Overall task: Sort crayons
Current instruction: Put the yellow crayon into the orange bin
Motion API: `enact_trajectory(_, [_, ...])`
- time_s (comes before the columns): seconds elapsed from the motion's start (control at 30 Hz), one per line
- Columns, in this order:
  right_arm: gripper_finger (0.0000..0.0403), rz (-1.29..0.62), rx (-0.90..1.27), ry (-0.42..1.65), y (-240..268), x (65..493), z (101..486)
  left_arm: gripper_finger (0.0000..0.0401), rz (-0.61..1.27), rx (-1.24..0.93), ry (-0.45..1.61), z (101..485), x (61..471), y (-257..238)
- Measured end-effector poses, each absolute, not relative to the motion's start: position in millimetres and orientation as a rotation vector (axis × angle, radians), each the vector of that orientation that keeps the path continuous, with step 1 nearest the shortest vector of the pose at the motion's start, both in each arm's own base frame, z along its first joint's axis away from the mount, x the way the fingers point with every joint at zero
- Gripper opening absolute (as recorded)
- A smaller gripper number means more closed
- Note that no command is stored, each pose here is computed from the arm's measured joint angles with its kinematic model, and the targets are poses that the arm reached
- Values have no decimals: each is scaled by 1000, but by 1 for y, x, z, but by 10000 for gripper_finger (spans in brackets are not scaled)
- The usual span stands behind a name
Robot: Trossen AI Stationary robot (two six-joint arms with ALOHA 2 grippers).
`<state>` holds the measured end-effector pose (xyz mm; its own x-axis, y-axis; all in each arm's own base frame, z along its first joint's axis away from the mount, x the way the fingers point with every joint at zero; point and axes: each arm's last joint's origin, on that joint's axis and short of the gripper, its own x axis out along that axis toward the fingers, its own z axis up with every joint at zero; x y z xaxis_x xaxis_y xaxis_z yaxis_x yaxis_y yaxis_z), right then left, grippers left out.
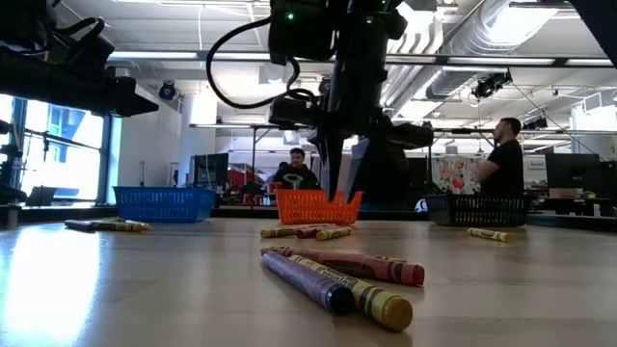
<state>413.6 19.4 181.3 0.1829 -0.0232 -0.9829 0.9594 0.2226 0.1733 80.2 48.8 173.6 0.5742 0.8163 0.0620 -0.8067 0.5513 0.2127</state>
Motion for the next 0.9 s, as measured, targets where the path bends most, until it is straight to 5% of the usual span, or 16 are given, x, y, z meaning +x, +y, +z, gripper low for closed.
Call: enact_trajectory(0.9, [71,-995,1116,1193,20,422,144,60,961,228,46,174,80,49])
